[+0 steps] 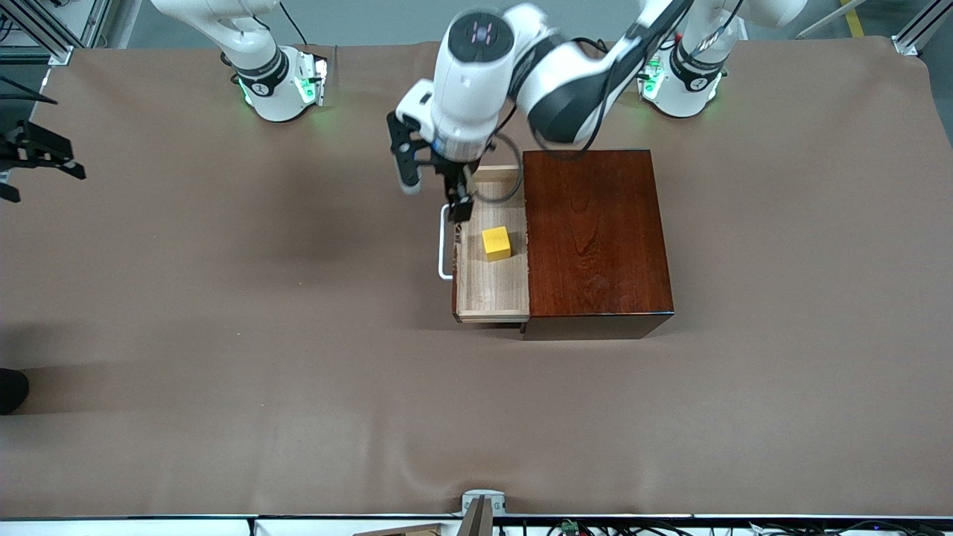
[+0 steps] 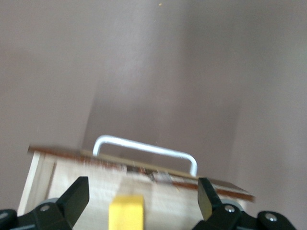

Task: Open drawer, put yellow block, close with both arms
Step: 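Raise the right gripper out of the drawer and withdraw it, then push the drawer shut with the left gripper against the handle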

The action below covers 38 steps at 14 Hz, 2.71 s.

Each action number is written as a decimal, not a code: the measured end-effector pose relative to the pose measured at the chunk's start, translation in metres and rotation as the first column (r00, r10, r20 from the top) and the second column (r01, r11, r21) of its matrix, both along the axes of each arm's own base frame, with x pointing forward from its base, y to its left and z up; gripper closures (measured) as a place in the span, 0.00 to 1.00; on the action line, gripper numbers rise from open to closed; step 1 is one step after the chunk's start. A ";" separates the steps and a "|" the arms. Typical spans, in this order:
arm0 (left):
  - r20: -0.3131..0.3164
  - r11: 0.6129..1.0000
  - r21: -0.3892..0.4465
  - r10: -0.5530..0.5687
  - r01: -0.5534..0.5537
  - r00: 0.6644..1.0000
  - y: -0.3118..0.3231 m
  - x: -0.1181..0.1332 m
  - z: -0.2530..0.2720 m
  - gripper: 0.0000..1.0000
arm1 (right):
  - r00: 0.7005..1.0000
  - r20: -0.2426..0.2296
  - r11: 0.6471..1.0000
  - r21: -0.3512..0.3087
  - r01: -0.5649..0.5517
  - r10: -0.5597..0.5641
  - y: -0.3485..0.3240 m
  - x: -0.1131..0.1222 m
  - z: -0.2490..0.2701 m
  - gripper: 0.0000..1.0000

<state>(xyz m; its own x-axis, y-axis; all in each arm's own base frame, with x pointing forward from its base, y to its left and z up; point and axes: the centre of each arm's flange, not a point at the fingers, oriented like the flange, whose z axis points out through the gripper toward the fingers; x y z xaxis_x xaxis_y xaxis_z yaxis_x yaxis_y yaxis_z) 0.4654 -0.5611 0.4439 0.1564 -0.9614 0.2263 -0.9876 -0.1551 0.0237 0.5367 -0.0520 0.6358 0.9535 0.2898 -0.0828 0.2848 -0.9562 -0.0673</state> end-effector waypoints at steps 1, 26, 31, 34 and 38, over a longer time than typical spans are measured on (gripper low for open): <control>0.012 0.998 -0.010 -0.057 0.057 0.998 -0.007 0.004 -0.018 0.00 | 0.999 0.001 0.999 -0.004 0.033 -0.033 0.007 0.000 0.002 0.00; -0.192 0.867 0.424 -0.195 0.260 0.962 0.064 0.045 -0.124 0.00 | 0.935 0.031 0.936 -0.013 0.353 -0.352 0.013 -0.008 0.019 0.00; -0.195 0.867 0.429 -0.184 0.252 0.963 0.071 0.049 -0.118 0.00 | 0.951 0.040 0.951 -0.010 0.308 -0.307 0.036 -0.004 0.014 0.00; -0.140 0.891 0.408 -0.155 0.199 0.978 0.064 0.052 -0.113 0.00 | 0.949 0.047 0.950 -0.008 0.312 -0.311 0.034 -0.002 0.013 0.00; 0.001 0.947 0.307 0.104 -0.100 0.995 0.043 0.055 -0.087 0.00 | 0.943 0.049 0.944 -0.008 0.329 -0.328 0.024 -0.003 0.013 0.00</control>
